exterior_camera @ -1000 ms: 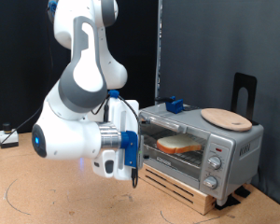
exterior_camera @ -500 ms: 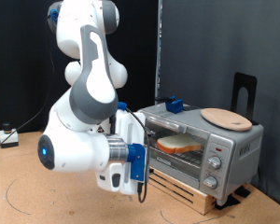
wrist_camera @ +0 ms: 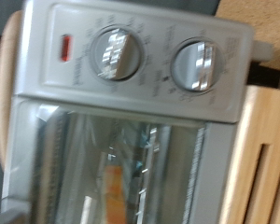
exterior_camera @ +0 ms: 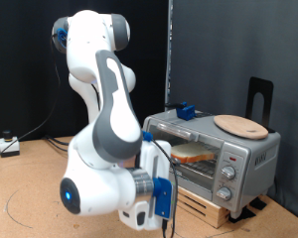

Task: Make a piece of toast with the oven

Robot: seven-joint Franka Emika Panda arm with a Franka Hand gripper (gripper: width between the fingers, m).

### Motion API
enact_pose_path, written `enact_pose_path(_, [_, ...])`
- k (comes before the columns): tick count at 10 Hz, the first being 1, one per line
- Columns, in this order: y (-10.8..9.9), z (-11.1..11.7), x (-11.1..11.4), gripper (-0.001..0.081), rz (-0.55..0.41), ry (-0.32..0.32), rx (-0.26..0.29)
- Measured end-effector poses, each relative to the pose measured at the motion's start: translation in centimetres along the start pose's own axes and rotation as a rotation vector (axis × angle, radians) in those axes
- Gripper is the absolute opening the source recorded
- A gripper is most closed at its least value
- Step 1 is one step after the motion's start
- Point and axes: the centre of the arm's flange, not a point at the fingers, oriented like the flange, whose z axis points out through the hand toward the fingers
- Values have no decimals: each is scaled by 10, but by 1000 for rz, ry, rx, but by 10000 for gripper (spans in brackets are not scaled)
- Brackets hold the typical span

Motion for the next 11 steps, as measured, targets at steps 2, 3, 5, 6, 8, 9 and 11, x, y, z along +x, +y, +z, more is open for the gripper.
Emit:
enact_pose_path(2, [7,12,23,804,-2,-13,-18])
enact_pose_path(3, [11,18,32,804,-2,-23,-22])
enact_pose_path(5, [17,28,48,804,3,-26,-28])
enact_pose_path(6, [18,34,55,804,3,-31,-31])
enact_pose_path(8, [17,54,66,804,-3,-56,-29])
enact_pose_path(9, [13,68,69,804,-9,-76,-29])
enact_pose_path(11, [0,94,70,804,-28,-118,-25])
